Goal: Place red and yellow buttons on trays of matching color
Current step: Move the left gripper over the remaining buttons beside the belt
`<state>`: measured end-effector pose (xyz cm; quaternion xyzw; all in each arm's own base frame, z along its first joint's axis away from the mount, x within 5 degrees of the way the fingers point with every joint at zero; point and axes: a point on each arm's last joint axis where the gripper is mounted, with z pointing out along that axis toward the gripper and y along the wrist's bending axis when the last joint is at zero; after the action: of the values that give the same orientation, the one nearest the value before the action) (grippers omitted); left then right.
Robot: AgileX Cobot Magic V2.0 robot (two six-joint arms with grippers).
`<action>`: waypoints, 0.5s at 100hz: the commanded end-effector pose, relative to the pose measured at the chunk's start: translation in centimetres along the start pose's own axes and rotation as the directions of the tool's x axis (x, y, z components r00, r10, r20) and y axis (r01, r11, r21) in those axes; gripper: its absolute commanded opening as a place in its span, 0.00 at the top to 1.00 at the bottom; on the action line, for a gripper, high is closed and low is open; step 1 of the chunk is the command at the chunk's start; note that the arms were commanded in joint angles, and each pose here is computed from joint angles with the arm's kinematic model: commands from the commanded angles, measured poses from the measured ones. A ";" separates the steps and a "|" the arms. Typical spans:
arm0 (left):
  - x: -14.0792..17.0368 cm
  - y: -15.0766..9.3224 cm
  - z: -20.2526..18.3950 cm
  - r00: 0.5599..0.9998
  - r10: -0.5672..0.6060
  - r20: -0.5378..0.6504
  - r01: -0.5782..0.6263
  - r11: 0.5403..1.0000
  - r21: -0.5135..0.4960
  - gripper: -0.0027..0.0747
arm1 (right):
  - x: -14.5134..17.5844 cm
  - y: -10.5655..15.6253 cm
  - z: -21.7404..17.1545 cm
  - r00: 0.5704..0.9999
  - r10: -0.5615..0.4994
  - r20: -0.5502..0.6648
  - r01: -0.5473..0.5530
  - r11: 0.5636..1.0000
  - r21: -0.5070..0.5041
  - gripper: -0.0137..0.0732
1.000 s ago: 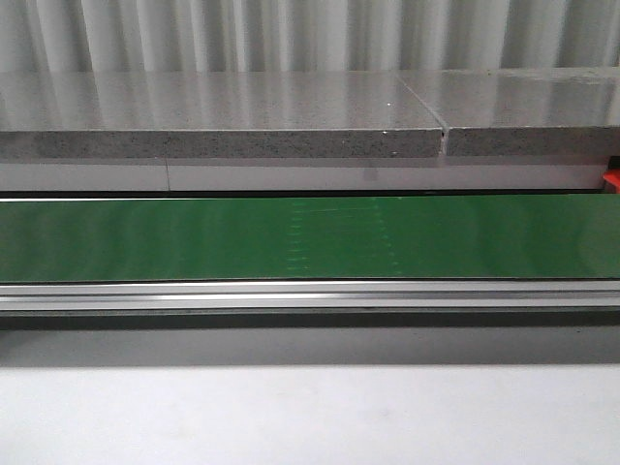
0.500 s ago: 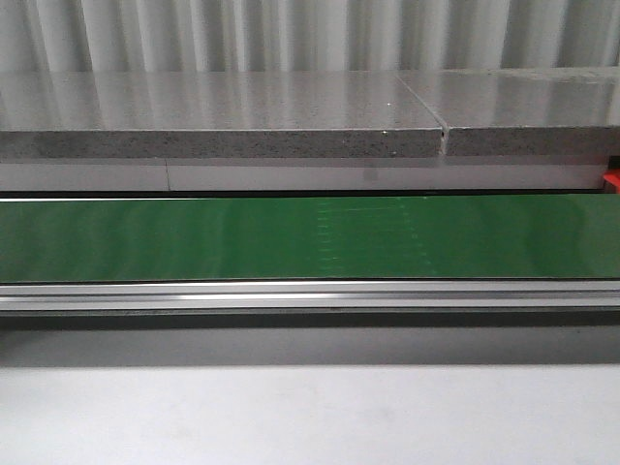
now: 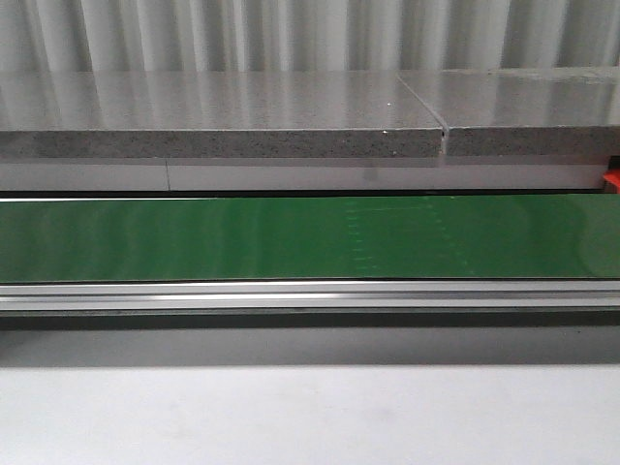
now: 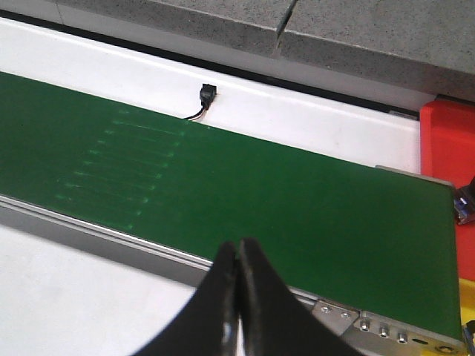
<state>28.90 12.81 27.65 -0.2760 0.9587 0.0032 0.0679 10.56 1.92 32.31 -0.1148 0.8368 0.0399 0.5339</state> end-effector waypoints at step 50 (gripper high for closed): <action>-5.5 3.0 0.3 0.993 -0.117 0.005 0.117 0.993 0.010 0.19 | -1.2 -0.1 -0.4 0.996 0.004 0.084 -0.005 1.000 0.013 0.92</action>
<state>32.41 18.46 26.18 -0.3304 0.9415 -0.0059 0.0667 10.56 1.92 32.31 -0.1148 0.8368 0.0399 0.5339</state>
